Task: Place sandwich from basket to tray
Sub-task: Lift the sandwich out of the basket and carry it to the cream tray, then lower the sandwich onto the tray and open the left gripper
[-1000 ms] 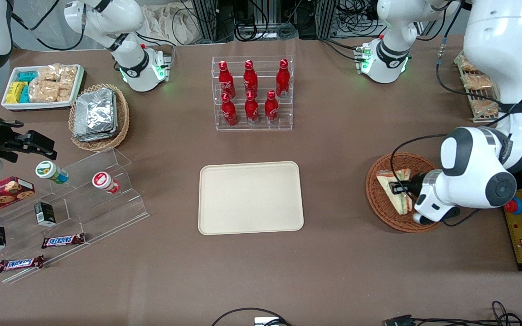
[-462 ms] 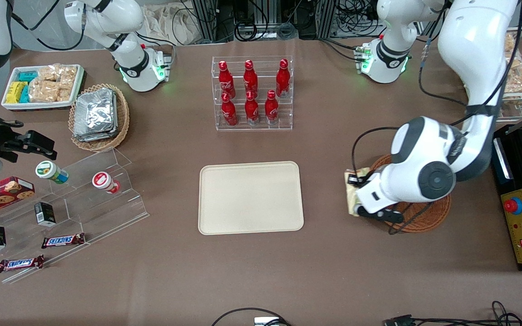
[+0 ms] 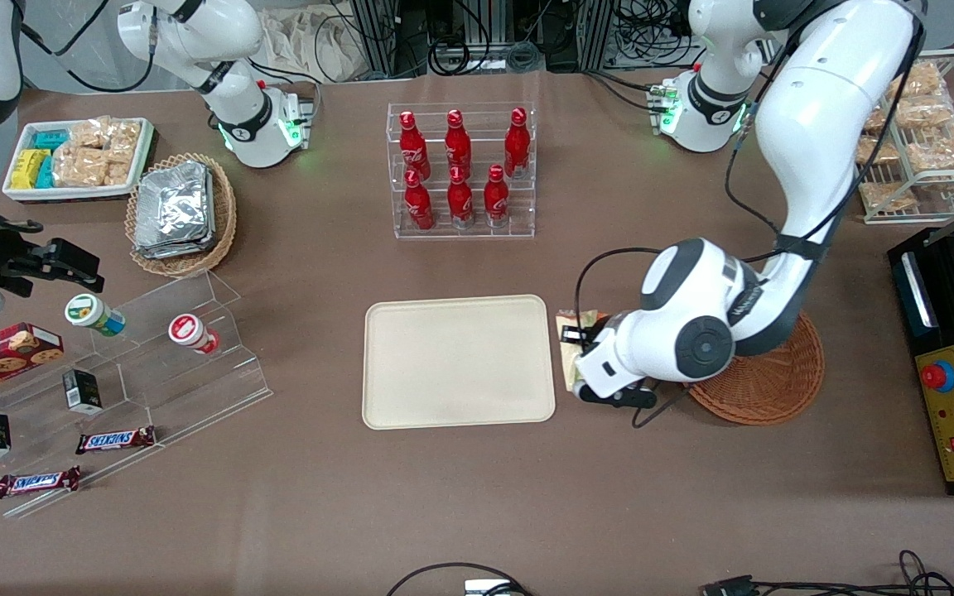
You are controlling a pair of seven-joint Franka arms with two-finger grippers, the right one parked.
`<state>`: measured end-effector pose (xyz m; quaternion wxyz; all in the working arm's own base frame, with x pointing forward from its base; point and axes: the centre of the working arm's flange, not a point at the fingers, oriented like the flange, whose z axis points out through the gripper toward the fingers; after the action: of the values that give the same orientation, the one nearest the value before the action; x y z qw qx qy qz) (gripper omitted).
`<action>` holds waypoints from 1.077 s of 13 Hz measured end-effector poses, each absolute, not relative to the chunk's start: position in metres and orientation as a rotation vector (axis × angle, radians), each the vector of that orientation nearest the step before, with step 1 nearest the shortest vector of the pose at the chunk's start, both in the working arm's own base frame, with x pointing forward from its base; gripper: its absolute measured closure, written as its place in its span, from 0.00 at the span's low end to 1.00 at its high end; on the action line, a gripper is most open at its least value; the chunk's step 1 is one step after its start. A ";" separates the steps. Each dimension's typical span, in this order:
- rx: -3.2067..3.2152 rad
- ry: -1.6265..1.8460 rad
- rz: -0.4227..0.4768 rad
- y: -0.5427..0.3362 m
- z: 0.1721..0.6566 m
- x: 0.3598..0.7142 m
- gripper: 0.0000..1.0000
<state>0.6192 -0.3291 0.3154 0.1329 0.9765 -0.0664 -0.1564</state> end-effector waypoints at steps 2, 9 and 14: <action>2.814 -0.231 -0.449 -0.364 0.294 0.607 0.81; 2.811 -0.236 -0.473 -0.386 0.214 0.600 0.81; 2.834 -0.261 -0.444 -0.385 0.216 0.603 0.65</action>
<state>0.6026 -0.3849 0.2156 0.1300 0.9755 -0.0898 -0.1530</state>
